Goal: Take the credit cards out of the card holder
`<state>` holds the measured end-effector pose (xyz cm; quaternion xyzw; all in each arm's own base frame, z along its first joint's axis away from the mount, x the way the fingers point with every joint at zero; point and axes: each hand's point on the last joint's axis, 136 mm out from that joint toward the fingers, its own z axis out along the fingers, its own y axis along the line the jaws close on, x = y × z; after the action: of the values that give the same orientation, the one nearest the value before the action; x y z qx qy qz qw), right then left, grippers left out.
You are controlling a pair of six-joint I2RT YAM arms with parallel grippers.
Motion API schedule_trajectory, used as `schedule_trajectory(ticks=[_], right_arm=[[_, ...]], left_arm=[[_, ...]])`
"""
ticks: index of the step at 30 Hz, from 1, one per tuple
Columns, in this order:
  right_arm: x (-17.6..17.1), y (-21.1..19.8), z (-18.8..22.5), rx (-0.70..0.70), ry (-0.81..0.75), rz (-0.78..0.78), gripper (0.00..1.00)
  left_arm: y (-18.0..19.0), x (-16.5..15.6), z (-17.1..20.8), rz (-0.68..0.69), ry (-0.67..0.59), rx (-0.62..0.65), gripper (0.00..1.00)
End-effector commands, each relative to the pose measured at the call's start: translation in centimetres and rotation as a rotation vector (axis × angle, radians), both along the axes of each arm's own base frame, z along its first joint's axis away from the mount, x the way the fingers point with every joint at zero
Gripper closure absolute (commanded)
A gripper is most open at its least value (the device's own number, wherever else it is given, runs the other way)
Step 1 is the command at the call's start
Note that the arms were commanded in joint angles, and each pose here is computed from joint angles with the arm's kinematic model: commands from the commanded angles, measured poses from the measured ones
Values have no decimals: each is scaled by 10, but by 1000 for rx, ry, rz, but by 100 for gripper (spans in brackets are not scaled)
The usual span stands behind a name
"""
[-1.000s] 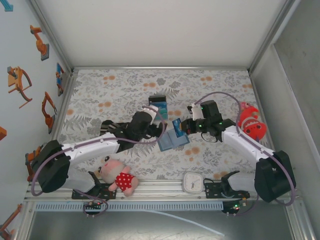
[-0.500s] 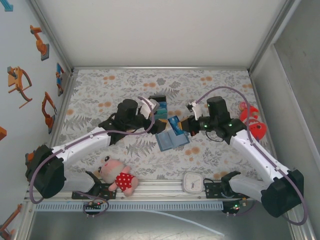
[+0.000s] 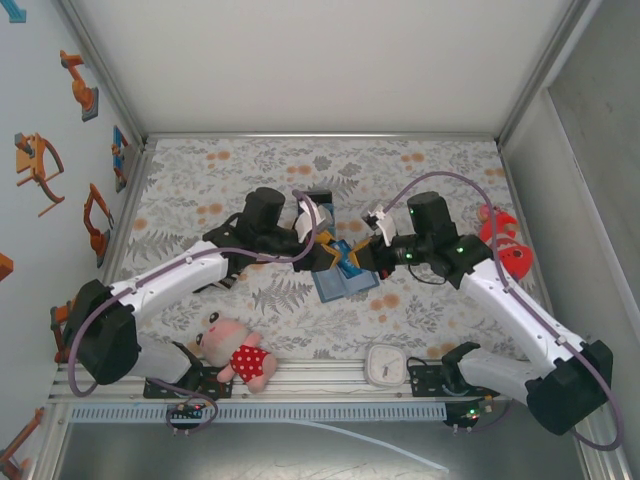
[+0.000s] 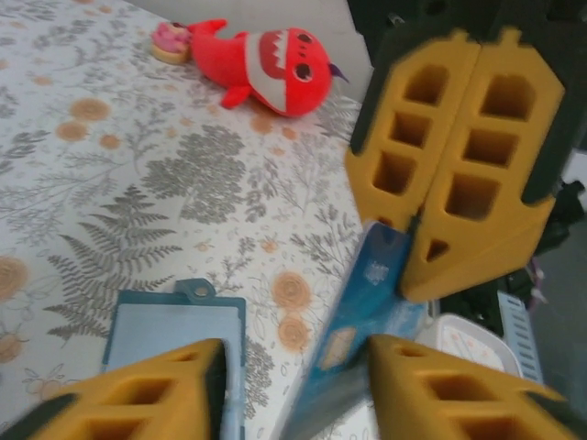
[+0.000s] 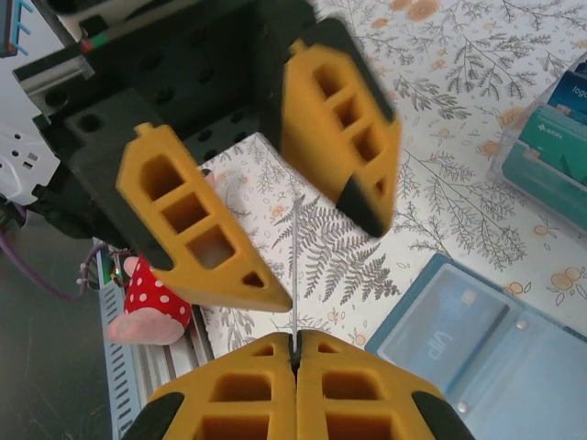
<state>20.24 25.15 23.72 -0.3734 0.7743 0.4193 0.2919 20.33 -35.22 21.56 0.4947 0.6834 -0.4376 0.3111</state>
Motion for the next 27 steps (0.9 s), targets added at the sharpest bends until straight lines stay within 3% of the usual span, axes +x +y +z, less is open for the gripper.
schedule_trajectory(ticks=[1, 3, 4, 8, 13, 17, 19, 22, 27], right_arm=[[-3, 6, 11, 16, -29, 41, 100], [0, 6, 10, 13, -38, 33, 100], [2, 6, 10, 11, -42, 26, 100], [10, 2, 10, -2, -73, -24, 99], [29, -15, 16, -21, -162, -194, 67], [35, -33, 32, 13, -238, -331, 55], [37, -43, 41, 48, -254, -409, 47], [38, -46, 50, 142, -223, -473, 42], [35, -17, 50, 365, -58, -393, 40]], left_arm=[[-2, -13, 6, -86, 4, -12, 82], [-3, -14, 6, -90, 5, -13, 99], [-3, -14, 6, -90, 5, -13, 100], [-1, -13, 10, -70, -9, -33, 100], [6, -8, 10, 7, -34, -36, 100], [18, 2, 14, 137, -67, -65, 100], [27, 10, 20, 235, -77, -103, 100], [39, 20, 31, 368, -76, -187, 100], [50, 23, 51, 475, -55, -333, 100]])
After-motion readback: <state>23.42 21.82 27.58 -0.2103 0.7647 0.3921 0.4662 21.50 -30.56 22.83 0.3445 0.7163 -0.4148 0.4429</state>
